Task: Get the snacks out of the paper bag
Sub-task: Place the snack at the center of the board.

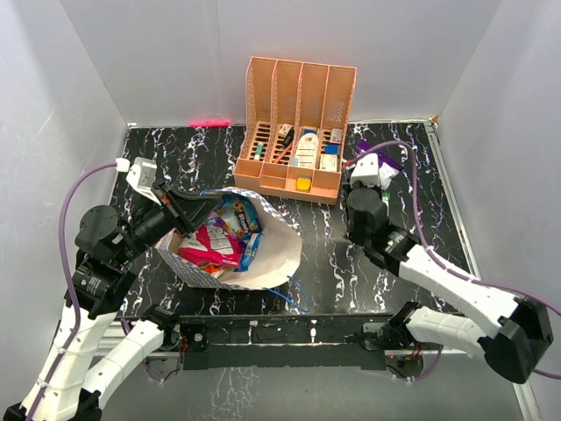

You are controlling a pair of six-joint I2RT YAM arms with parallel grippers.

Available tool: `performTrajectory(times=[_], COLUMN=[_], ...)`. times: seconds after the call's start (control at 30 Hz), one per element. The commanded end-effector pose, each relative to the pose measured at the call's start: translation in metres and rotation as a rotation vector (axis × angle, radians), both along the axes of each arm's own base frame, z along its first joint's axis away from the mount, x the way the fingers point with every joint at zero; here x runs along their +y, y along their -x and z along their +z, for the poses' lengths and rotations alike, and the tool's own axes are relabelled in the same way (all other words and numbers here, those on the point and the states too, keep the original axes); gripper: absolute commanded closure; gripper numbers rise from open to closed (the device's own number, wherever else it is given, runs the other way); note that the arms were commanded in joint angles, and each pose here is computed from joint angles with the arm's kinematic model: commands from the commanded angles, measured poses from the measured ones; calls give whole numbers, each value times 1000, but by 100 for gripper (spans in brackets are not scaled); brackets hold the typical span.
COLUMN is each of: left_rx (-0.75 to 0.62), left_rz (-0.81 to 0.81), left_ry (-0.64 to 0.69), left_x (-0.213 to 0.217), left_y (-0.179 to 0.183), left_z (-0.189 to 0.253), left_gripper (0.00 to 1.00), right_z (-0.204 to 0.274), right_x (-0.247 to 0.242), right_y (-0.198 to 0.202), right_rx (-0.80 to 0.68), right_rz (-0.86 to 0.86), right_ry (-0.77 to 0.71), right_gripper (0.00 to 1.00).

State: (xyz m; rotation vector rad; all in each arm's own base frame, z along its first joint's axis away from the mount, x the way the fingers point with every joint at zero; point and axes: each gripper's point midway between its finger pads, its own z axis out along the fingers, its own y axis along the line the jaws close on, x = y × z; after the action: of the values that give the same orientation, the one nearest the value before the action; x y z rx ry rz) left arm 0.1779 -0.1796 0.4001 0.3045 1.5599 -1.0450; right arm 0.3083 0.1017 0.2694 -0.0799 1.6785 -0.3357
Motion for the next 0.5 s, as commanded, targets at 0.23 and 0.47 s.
performTrajectory(times=[0.23,0.47], left_rx=[-103,-111], left_rz=[-12,-15], left_ry=[27,26], left_x=[6,5], left_y=[18,17], left_z=[36,37], left_gripper=[100,100], right_z=[-71,-113], right_x=[-44,-42], right_y=[-61,-69], right_rx=[235,321], right_rz=[-55,-38], right_ry=[28,44], right_gripper=[93,93])
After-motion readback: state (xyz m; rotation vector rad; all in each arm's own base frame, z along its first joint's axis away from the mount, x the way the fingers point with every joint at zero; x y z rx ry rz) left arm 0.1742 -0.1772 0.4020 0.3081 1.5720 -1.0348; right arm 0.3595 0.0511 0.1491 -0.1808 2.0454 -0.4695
